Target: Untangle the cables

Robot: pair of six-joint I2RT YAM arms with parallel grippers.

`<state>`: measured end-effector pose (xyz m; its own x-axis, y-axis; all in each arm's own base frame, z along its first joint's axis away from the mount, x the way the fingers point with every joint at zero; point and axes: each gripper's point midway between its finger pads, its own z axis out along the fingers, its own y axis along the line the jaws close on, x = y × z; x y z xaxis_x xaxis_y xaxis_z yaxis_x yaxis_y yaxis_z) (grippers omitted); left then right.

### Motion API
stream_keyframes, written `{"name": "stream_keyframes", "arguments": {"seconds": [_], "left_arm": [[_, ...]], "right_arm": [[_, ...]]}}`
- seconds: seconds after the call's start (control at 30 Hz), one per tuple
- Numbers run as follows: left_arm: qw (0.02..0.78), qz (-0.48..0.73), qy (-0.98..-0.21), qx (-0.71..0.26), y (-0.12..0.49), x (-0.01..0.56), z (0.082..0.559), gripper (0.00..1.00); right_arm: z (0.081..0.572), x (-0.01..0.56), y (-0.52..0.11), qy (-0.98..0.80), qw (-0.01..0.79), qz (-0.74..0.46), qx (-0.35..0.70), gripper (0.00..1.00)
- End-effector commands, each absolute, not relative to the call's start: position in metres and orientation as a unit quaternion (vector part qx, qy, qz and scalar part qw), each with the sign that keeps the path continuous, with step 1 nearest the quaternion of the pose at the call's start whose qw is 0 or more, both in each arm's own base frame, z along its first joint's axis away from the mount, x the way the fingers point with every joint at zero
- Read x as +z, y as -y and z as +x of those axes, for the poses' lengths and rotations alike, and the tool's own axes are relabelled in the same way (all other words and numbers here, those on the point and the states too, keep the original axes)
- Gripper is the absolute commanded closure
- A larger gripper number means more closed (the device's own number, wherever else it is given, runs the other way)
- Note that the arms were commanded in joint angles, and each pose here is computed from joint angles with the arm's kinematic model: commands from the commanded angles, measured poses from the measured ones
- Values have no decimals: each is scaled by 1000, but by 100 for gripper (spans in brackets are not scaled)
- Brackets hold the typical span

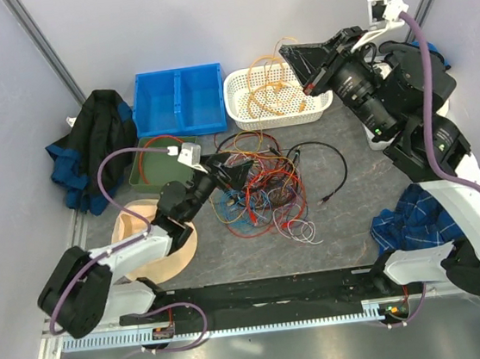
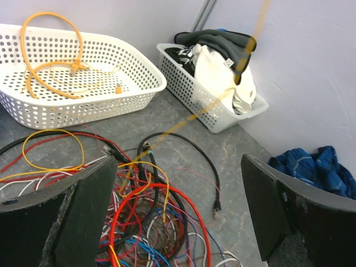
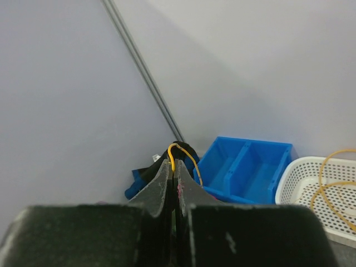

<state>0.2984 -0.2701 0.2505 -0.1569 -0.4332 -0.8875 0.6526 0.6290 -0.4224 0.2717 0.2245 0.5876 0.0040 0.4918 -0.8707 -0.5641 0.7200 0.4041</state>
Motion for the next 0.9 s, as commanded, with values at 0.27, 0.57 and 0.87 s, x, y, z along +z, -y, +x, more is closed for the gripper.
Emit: {"name": "stream_keyframes", "arguments": {"seconds": [0.27, 0.57, 0.87], "left_arm": [[667, 141, -543, -489, 323, 274, 310, 4], [649, 135, -583, -470, 351, 248, 352, 69], [603, 58, -697, -383, 281, 317, 412, 98]], "right_arm": [[238, 613, -213, -579, 696, -33, 425, 100], [227, 613, -207, -577, 692, -36, 433, 100], [207, 566, -171, -602, 691, -17, 400, 100]]}}
